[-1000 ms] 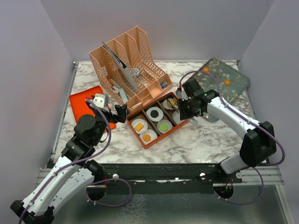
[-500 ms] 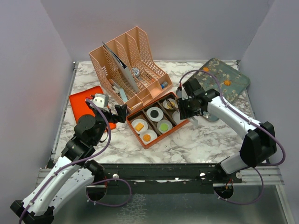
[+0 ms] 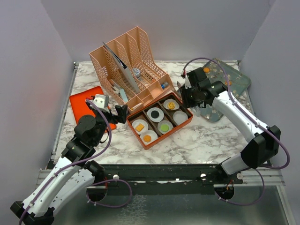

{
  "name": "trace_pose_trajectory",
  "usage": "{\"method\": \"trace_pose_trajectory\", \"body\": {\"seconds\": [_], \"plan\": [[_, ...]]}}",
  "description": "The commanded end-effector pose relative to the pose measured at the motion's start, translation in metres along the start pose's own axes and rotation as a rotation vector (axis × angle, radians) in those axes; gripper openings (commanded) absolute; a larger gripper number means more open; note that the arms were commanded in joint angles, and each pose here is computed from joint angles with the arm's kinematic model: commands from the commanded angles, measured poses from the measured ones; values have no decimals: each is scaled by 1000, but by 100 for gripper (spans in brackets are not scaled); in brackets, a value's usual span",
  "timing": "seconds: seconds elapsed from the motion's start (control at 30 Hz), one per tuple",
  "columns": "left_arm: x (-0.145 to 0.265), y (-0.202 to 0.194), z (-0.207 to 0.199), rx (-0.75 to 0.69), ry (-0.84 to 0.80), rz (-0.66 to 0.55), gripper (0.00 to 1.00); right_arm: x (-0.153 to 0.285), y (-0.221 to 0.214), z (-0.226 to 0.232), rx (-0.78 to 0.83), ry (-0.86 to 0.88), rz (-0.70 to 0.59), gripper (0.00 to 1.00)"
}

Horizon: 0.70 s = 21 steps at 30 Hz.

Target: Pack the cookies

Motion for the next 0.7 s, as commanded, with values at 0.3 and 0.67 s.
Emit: {"method": "trace_pose_trajectory", "body": {"seconds": [0.3, 0.67], "plan": [[4, 7, 1, 12, -6, -36, 99, -13, 41, -112, -216, -277, -41, 42], [7, 10, 0, 18, -17, -52, 99, -33, 30, -201, -467, -422, -22, 43]]}}
Point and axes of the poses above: each gripper's point midway between its finger pads, its own x axis back along the fingers, its own z axis along the line the jaws close on, y = z × x, the point moved 2 cm from there along x, back along the fingers, and after that the axes turned 9 degrees about -x, right-handed, at the moved point
